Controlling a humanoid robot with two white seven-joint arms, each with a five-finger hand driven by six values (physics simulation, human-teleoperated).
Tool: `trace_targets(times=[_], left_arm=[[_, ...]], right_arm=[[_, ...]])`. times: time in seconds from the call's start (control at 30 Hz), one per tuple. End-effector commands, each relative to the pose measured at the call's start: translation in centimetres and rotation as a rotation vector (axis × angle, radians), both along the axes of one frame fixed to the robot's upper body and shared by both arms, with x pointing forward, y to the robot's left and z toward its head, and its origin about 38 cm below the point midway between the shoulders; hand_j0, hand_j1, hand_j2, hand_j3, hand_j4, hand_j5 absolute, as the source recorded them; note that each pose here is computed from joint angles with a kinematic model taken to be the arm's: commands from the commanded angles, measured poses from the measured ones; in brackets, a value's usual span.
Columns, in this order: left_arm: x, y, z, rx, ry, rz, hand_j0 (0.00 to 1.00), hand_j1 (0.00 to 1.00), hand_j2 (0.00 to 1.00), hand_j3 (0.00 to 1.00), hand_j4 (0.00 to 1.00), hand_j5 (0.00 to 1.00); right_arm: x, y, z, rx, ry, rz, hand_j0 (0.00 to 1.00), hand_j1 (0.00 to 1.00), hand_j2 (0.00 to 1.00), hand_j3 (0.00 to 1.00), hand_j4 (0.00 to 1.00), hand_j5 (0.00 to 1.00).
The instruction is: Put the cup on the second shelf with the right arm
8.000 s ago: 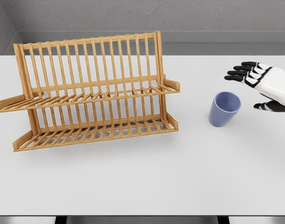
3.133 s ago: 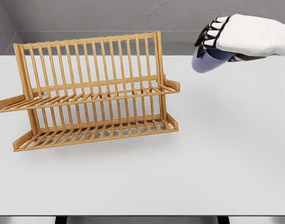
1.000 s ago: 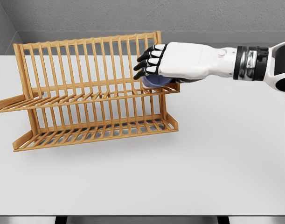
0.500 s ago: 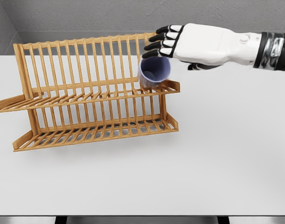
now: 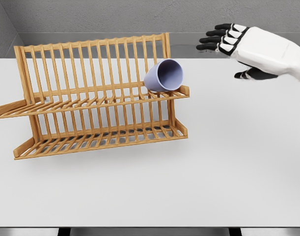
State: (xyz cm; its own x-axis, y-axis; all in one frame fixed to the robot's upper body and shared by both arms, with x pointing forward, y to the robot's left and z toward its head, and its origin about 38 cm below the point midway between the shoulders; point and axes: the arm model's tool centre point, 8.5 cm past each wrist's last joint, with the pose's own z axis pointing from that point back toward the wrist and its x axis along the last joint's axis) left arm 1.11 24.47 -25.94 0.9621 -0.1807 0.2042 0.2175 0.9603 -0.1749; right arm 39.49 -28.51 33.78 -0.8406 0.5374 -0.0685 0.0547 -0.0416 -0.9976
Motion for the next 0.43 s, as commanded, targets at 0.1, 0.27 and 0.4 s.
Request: trace_targets(times=[0.1, 0.27, 0.4], left_arm=[[0.0, 0.0, 0.0, 0.0, 0.0, 0.0, 1.0, 1.0, 1.0, 1.0, 1.0, 1.0], [0.0, 0.0, 0.0, 0.0, 0.0, 0.002, 1.0, 1.0, 1.0, 1.0, 1.0, 1.0], [-0.1, 0.0, 0.0, -0.005, 0.002, 0.001, 1.0, 1.0, 1.0, 1.0, 1.0, 1.0]], right_arm=[[0.0, -0.1, 0.3, 0.08, -0.016, -0.01, 1.0, 1.0, 1.0, 1.0, 1.0, 1.0], [-0.8, -2.0, -2.6, 0.099, 0.05, -0.065, 1.0, 1.0, 1.0, 1.0, 1.0, 1.0], [-0.9, -2.1, -2.9, 0.1, 0.057, -0.067, 1.0, 1.0, 1.0, 1.0, 1.0, 1.0]])
